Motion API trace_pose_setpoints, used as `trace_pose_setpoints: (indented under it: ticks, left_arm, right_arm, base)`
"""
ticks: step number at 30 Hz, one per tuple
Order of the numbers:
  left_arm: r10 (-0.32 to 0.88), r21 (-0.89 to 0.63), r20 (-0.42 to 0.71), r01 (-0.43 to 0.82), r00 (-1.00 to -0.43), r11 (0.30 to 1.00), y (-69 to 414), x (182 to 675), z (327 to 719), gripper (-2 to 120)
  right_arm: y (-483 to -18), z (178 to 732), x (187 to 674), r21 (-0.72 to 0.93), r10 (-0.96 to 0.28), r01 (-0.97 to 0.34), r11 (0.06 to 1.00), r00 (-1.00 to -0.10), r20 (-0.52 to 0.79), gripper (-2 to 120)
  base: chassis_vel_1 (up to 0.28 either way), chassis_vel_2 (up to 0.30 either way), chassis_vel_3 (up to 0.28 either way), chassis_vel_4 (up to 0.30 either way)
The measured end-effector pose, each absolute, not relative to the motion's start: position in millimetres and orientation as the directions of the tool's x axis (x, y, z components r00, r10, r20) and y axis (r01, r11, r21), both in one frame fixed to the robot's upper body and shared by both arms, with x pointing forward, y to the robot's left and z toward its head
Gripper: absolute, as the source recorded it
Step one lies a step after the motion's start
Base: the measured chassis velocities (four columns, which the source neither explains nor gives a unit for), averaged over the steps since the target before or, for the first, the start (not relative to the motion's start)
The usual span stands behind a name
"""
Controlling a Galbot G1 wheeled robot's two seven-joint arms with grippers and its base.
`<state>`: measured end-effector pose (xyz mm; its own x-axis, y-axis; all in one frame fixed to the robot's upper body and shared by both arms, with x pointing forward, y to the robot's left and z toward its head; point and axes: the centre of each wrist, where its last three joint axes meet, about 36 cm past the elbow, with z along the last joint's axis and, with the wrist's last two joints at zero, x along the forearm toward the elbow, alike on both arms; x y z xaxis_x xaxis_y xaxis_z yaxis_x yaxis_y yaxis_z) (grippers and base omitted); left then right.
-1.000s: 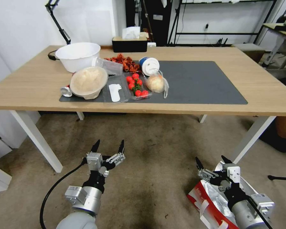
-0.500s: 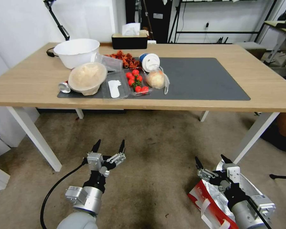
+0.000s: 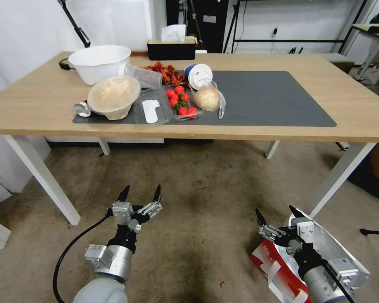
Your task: Pick up the food delivery bag from the floor and place it on the table.
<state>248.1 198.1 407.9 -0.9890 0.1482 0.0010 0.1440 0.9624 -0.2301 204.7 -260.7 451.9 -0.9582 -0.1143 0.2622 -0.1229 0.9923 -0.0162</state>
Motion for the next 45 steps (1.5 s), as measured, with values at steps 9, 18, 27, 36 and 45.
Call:
trace_pose_setpoints:
  ticks: [9, 18, 27, 36, 45]
  left_arm:
    - [0.149, -0.232, -0.001, 0.146, -0.989, 0.962, 198.5, 249.6, 408.1, 100]
    - [0.156, -0.228, 0.003, 0.152, -0.988, 0.962, 198.9, 249.6, 406.3, 100]
    - [0.159, -0.232, 0.006, 0.153, -0.987, 0.960, 203.5, 252.8, 406.2, 100]
    - [0.156, -0.249, -0.001, 0.151, -0.988, 0.957, 204.0, 255.9, 407.7, 100]
    - [0.158, -0.244, -0.005, 0.154, -0.987, 0.957, 206.6, 257.3, 408.3, 100]
  right_arm:
    - [-249.0, 441.6, 204.9, -0.003, -0.133, -0.138, 0.990, -0.958, 0.255, 100]
    - [-247.5, 435.4, 203.5, -0.004, -0.141, -0.146, 0.989, -0.959, 0.245, 100]
    - [-255.2, 424.5, 200.8, -0.017, -0.135, -0.144, 0.989, -0.960, 0.247, 100]
    - [-254.6, 426.6, 200.8, -0.021, -0.140, -0.149, 0.989, -0.961, 0.239, 100]
    - [-254.7, 427.9, 200.7, -0.031, -0.136, -0.148, 0.989, -0.961, 0.242, 100]
  base:
    - [0.000, 0.000, 0.000, 0.000]
    - [0.000, 0.000, 0.000, 0.000]
    - [0.000, 0.000, 0.000, 0.000]
    - [0.000, 0.000, 0.000, 0.000]
    - [0.000, 0.000, 0.000, 0.000]
